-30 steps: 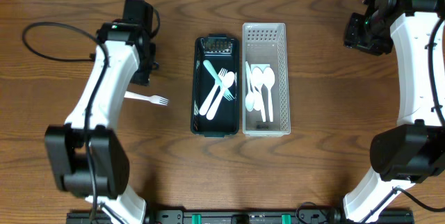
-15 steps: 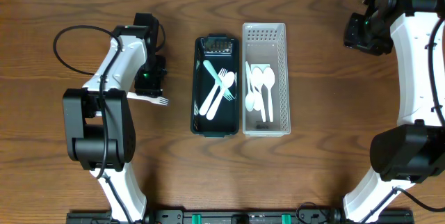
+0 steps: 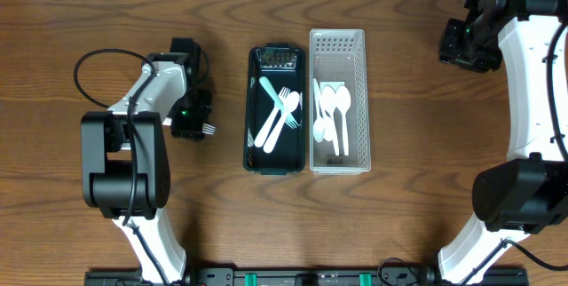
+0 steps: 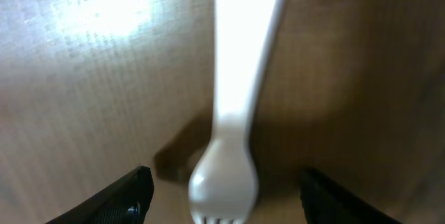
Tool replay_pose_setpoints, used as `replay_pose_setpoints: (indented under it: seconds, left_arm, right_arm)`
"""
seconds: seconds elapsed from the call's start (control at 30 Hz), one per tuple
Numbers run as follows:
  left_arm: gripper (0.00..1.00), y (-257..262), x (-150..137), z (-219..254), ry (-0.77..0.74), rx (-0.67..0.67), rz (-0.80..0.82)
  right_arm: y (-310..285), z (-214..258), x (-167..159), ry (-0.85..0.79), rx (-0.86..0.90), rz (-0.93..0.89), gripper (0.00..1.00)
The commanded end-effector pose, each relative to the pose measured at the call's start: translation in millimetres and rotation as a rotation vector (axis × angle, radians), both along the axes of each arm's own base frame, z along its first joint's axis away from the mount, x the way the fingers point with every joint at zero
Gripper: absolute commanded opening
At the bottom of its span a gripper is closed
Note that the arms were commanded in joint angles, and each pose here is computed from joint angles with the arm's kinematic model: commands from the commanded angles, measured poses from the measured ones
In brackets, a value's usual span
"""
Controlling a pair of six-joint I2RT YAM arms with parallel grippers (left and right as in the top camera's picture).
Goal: Pack container
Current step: 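Return the left gripper and grasp the last white fork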
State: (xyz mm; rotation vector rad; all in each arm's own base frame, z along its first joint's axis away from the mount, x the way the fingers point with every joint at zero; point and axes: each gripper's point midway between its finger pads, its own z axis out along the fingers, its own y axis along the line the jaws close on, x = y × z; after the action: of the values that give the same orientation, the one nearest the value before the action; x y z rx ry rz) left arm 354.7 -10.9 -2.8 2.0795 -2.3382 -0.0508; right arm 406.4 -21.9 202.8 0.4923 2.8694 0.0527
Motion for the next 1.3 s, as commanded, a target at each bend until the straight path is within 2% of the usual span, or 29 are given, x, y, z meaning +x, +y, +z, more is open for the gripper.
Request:
replay_pose_setpoints:
  seconds: [0.0,0.17,0.53,0.7,1.27]
  left_arm:
    - [0.72,3,-3,-9,0.004,0.002,-0.092]
    - [0.59,3,1,-15,-0.027,-0.001,-0.116]
    - [0.56,-4,-3,-17,-0.017,-0.043,-0.111]
    - [0.42,-8,-3,-17,-0.018,-0.062,-0.111]
    - [0.18,-12,-3,-17,-0.018,-0.088,-0.111]
  right_arm:
    - [-4,-3,0,0.011,-0.008,0.001,0.39]
    - [-4,-3,-1,0.014,-0.007,0.001,0.38]
    - [-4,-3,-1,0.012,-0.007,-0.003,0.38]
    - [-4,-3,0,0.01,-0.007,-0.003,0.38]
    - [-4,-2,0,0.008,-0.007,-0.002,0.39]
